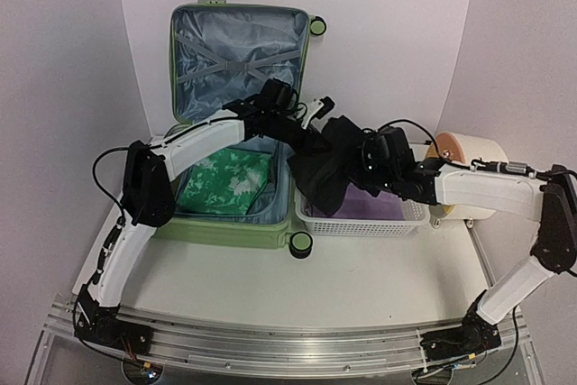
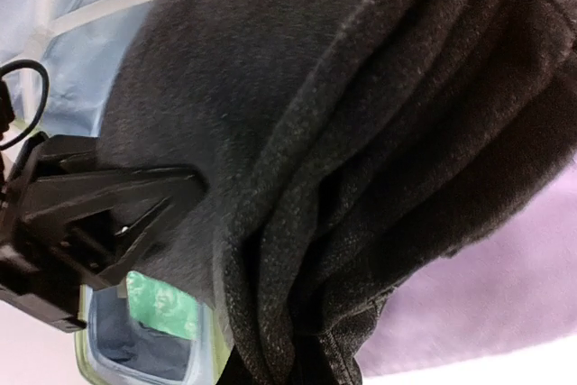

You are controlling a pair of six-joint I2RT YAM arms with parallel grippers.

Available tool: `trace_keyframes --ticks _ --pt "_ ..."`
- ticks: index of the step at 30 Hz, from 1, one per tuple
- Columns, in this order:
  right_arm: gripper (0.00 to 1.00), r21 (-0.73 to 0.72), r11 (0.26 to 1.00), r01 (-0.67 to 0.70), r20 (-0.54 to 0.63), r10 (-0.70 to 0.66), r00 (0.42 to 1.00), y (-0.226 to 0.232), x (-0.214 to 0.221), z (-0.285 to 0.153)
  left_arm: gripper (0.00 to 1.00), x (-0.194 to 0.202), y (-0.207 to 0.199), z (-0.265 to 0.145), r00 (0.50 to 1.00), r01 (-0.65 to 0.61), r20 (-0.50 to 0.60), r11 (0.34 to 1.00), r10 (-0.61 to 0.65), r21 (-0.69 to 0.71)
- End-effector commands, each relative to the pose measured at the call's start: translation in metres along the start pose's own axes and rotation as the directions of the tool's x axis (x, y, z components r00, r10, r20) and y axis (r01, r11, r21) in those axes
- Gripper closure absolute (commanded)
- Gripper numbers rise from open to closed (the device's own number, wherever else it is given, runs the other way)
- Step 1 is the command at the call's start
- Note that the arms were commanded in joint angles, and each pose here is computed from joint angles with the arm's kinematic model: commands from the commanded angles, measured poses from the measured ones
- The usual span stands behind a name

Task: Open, take out, and arrange the luggage

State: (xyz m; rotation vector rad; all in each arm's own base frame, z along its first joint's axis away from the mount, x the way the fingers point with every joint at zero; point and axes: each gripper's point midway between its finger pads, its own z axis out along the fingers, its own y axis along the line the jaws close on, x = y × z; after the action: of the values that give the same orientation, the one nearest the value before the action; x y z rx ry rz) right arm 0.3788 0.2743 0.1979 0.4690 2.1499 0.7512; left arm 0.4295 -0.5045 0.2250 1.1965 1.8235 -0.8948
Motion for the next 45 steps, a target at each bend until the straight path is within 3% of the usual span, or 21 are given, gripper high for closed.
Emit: trace_keyframes --ticks 1,5,16,21,23,25,27,28,30,34,39,42,45 --pt "1.0 -0.136 0.974 -0.182 0.02 0.187 0.982 0.029 0.005 -0.035 1.0 -0.074 -0.023 0.014 0.93 -0.255 0.245 0.96 0.275 -0.112" --pt "1.0 -0.114 0.96 -0.258 -0.011 0.258 0.966 0.019 0.027 -0.032 1.0 -0.074 -0.03 0.031 0.89 -0.333 0.274 0.931 0.363 -0.152" --pt "1.0 -0.043 0.941 -0.337 0.064 0.339 0.939 -0.02 0.051 -0.014 1.0 -0.059 -0.017 0.062 0.782 -0.507 0.225 0.803 0.582 -0.315" --pt "0.99 -0.035 0.936 -0.351 0.036 0.352 0.935 -0.026 0.057 0.003 1.0 -0.047 -0.005 0.07 0.769 -0.535 0.173 0.768 0.615 -0.353" --pt "0.9 -0.012 0.932 -0.363 0.026 0.363 0.931 -0.035 0.061 0.009 1.0 -0.038 0.0 0.074 0.776 -0.536 0.146 0.764 0.613 -0.359" --pt "0.82 0.006 0.918 -0.396 0.027 0.396 0.918 -0.046 0.063 0.008 0.87 -0.034 0.005 0.075 0.78 -0.534 0.126 0.757 0.613 -0.376" --pt "0.67 0.007 0.911 -0.413 0.032 0.413 0.91 -0.053 0.063 -0.001 0.53 -0.041 0.006 0.072 0.769 -0.533 0.136 0.744 0.624 -0.404" --pt "0.59 0.001 0.913 -0.408 0.039 0.407 0.912 -0.052 0.059 -0.005 0.42 -0.045 0.007 0.069 0.764 -0.533 0.137 0.737 0.63 -0.416" --pt "0.54 0.014 0.938 -0.345 0.052 0.344 0.938 -0.047 0.052 -0.012 0.31 -0.054 0.006 0.063 0.753 -0.535 0.143 0.724 0.642 -0.435" --pt "0.49 0.039 0.986 -0.159 0.029 0.158 0.987 -0.016 0.032 -0.024 0.25 -0.076 0.007 0.046 0.729 -0.535 0.144 0.689 0.669 -0.489" --pt "0.49 0.075 0.996 -0.051 0.019 0.05 0.999 -0.019 0.019 -0.055 0.21 -0.103 0.005 0.014 0.735 -0.518 0.126 0.672 0.666 -0.529" --pt "0.5 0.125 0.991 0.054 0.012 -0.056 0.998 -0.018 0.007 -0.072 0.2 -0.111 -0.003 -0.004 0.76 -0.511 0.115 0.698 0.639 -0.501" --pt "0.48 0.16 0.976 0.148 -0.043 -0.142 0.989 -0.015 -0.001 -0.076 0.25 -0.099 -0.024 -0.008 0.807 -0.509 0.112 0.78 0.579 -0.365"
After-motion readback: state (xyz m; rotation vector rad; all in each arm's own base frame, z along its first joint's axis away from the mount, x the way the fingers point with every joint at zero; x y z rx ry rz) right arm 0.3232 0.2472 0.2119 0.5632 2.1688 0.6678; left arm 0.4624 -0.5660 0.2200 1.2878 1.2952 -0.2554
